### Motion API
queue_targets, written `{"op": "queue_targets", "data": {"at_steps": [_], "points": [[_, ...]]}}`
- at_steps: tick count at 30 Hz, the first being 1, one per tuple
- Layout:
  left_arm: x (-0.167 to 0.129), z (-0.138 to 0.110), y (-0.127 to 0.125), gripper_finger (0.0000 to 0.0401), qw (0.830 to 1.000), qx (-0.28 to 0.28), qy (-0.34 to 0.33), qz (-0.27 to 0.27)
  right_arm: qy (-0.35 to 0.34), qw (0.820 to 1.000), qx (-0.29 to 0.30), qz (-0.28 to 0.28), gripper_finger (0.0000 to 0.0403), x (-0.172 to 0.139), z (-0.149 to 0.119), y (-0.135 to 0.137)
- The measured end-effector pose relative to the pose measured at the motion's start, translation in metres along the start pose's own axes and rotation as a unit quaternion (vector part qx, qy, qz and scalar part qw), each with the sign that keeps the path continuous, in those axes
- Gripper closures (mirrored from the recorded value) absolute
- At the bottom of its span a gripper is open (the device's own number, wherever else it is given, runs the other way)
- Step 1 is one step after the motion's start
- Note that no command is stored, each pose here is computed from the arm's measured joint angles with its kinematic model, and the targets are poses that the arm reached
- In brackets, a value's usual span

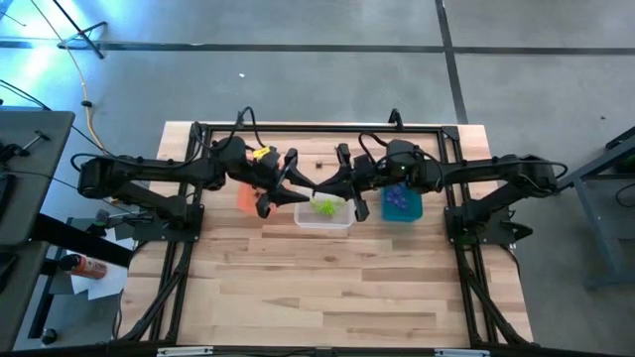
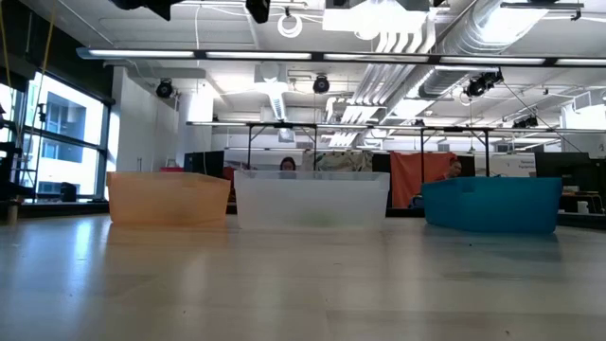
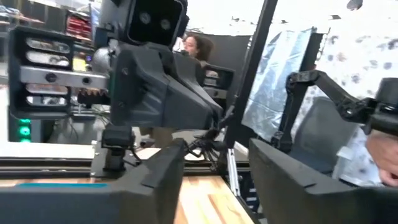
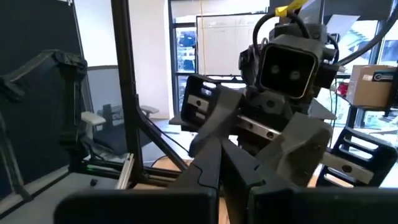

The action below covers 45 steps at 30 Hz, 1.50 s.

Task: Sort Halloween decoration
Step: Put the black spider toy into the orange bin

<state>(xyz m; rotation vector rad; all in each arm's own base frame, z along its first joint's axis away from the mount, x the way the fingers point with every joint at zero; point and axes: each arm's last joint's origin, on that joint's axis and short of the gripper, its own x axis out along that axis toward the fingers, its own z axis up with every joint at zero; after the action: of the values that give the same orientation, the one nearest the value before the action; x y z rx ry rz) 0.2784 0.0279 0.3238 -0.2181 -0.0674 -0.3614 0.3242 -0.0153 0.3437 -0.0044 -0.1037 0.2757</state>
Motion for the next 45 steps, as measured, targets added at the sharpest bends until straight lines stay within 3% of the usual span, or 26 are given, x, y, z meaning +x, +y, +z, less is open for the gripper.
{"op": "queue_targets", "data": {"at_steps": [8, 18, 21, 24, 27, 34, 37, 39, 42, 45], "points": [[0.001, -0.002, 0.002, 0.0387, 1.0, 0.001, 0.003, 0.005, -0.01, 1.0, -0.006, -0.001, 0.0403, 0.0, 0.002, 0.0], [-0.001, 0.001, 0.006, 0.04, 1.0, -0.009, -0.006, 0.013, -0.01, 1.0, -0.012, -0.003, 0.0402, 0.0, 0.002, 0.0], [-0.006, 0.002, 0.011, 0.0401, 1.0, -0.015, 0.001, 0.026, -0.01, 0.999, 0.027, -0.03, 0.0393, 0.0, 0.002, -0.002], [-0.016, 0.006, 0.014, 0.0401, 0.999, -0.021, 0.014, 0.046, -0.01, 0.994, 0.081, -0.076, 0.0358, -0.002, 0.002, -0.007], [-0.026, 0.007, 0.016, 0.0401, 0.997, -0.022, 0.038, 0.068, -0.011, 0.991, 0.092, -0.099, 0.0298, -0.006, 0.003, -0.012], [-0.053, 0.003, 0.016, 0.0401, 0.985, -0.049, 0.116, 0.12, -0.009, 0.987, 0.064, -0.146, 0.016, -0.026, 0.016, -0.028], [-0.073, -0.005, 0.011, 0.0401, 0.963, -0.066, 0.186, 0.186, 0.01, 0.983, 0.075, -0.167, 0.014, -0.04, 0.022, -0.033], [-0.086, -0.013, 0.008, 0.0401, 0.935, -0.078, 0.244, 0.244, 0.026, 0.979, 0.088, -0.18, 0.0138, -0.048, 0.023, -0.036], [-0.106, -0.03, 0.005, 0.0401, 0.875, -0.111, 0.34, 0.325, 0.051, 0.976, 0.096, -0.191, 0.0137, -0.055, 0.022, -0.038], [-0.118, -0.048, 0.013, 0.0401, 0.809, -0.162, 0.429, 0.368, 0.06, 0.974, 0.099, -0.194, 0.0137, -0.056, 0.02, -0.039]]}}
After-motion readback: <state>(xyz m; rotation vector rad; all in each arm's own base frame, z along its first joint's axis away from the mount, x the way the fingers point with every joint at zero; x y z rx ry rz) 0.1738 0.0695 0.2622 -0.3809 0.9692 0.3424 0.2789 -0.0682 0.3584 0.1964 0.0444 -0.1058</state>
